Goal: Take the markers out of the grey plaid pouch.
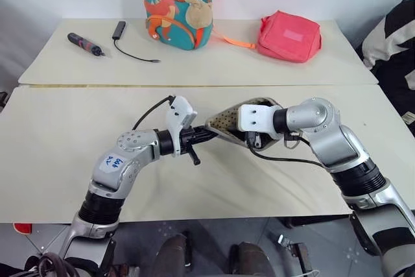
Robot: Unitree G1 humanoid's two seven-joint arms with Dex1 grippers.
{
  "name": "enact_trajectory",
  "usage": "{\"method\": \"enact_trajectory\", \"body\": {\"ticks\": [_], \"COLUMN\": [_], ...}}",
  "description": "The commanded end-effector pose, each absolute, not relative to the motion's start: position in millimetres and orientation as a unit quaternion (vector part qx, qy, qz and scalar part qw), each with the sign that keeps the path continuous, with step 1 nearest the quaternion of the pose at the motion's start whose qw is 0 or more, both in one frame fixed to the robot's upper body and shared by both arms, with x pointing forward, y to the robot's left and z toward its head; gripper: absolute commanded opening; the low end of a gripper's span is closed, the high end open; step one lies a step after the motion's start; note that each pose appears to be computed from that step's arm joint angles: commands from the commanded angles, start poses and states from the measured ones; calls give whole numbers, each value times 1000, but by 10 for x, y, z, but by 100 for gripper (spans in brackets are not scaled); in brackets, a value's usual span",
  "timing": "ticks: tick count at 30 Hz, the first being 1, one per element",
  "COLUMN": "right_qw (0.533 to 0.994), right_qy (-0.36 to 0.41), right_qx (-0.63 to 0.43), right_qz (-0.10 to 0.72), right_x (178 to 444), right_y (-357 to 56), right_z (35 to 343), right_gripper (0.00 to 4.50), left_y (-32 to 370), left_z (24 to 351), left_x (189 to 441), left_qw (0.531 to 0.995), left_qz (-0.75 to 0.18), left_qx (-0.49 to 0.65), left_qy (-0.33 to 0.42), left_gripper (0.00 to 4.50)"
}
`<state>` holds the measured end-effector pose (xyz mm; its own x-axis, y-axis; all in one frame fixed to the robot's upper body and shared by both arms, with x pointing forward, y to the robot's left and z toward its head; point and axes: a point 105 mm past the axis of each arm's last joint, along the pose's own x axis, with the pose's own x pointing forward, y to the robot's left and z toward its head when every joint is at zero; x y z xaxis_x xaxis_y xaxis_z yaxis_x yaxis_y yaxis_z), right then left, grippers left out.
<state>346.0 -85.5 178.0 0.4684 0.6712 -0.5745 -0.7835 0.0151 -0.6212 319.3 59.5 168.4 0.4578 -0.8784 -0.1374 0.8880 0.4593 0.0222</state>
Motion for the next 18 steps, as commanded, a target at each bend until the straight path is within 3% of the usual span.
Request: {"method": "enact_trajectory", "body": {"ticks": [1, 4, 12, 18], "right_qw": [685, 685, 675, 682], "right_qy": [10, 39, 61, 61], "right_qx": [-511, -520, -518, -523], "right_qz": [518, 509, 521, 508], "right_x": [3382, 3427, 3385, 3446], "right_y": [-715, -801, -786, -830], "right_z": [1929, 1826, 1613, 1629], "right_gripper": [60, 60, 334, 334], "left_y": [687, 619, 527, 584], "left_z": [1644, 1660, 1590, 1606], "left_x": [3286, 3249, 3171, 3189], "left_qw": [875, 870, 866, 868], "left_qz": [-478, -487, -494, -491], "left_qx": [51, 40, 42, 41], "left_qy": [62, 62, 70, 71], "left_gripper": [0, 0, 0, 0]}}
